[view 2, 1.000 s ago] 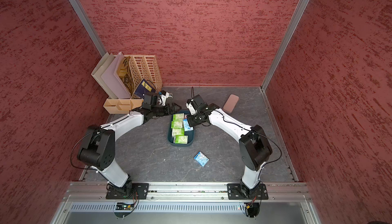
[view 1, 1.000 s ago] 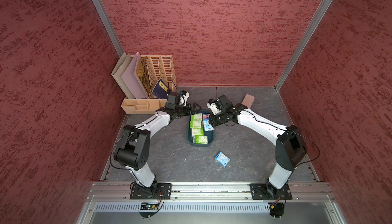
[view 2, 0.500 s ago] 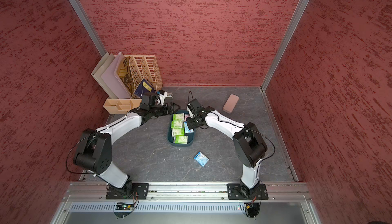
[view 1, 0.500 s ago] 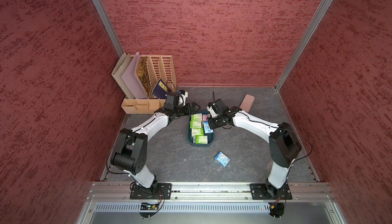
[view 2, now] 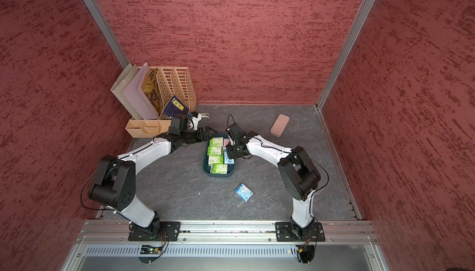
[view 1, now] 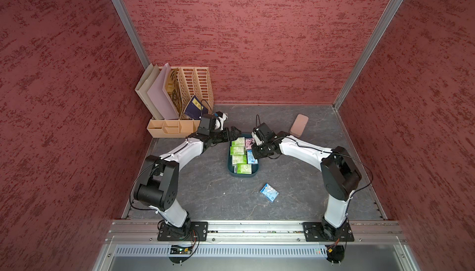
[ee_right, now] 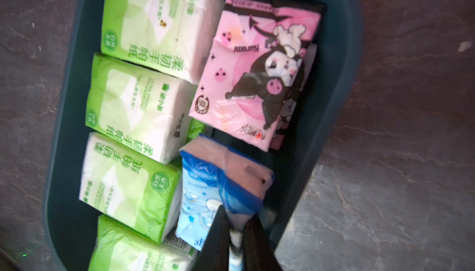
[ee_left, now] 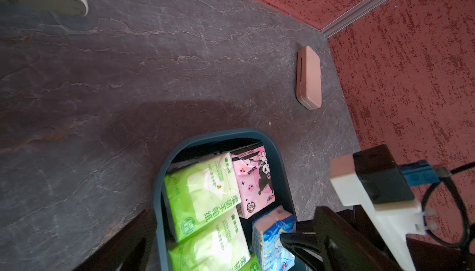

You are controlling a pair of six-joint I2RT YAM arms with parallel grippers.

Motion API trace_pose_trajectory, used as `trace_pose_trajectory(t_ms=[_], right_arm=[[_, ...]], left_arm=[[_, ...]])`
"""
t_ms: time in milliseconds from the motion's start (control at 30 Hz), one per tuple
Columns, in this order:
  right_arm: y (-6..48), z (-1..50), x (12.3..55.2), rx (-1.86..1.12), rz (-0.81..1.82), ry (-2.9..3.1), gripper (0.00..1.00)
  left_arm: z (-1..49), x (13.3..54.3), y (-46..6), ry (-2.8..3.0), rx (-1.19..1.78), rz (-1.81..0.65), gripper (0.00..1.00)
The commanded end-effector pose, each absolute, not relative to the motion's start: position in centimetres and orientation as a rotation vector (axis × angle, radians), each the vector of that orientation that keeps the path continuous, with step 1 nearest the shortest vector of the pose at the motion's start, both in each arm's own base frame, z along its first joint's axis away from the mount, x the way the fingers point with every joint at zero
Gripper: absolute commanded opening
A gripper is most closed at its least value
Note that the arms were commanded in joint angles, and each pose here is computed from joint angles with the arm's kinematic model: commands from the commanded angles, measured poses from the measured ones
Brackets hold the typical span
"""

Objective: Put the pocket tissues into the storage box
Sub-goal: Place the pocket tissues in the storage box.

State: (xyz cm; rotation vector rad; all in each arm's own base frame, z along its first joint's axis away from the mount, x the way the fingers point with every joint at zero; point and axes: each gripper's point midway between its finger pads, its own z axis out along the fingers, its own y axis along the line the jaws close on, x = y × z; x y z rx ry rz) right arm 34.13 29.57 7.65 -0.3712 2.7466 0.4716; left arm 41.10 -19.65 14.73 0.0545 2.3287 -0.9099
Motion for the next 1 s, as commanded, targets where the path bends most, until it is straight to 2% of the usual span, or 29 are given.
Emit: trace_pose_trajectory(t_ms=[0, 33, 200, 400, 467, 567, 967], right_arm=[[29.5, 6.7, 34.0, -0.335, 0.447, 2.791, 0.24], [29.5, 6.9, 34.2, -0.328, 0.445, 2.785, 0.28], [29.1, 9.0, 35.2, -0.314, 0.388, 2.744, 0.32], [27.6, 11.6, 35.8, -0.325, 0.276, 2.695, 0.32], [27.4, 12.5, 35.9, -0.342, 0.269, 2.674, 0.25], [27.8, 12.3, 35.8, -0.364, 0.287, 2.686, 0.01], [30.6, 7.4, 36.0, -0.346, 0.377, 2.784, 0.00]], left_arm=[[14.4, 41.2, -19.6, 2.317, 0.076, -0.917, 1.00], [14.3, 41.2, -19.5, 2.322, 0.073, -0.916, 1.00], [14.2, 41.1, -19.2, 2.326, 0.074, -0.908, 1.00], [14.0, 41.1, -18.9, 2.333, 0.072, -0.898, 1.00], [13.9, 41.1, -18.7, 2.333, 0.068, -0.896, 1.00], [13.9, 41.2, -18.8, 2.329, 0.070, -0.904, 1.00], [13.6, 41.1, -18.6, 2.335, 0.067, -0.906, 1.00]])
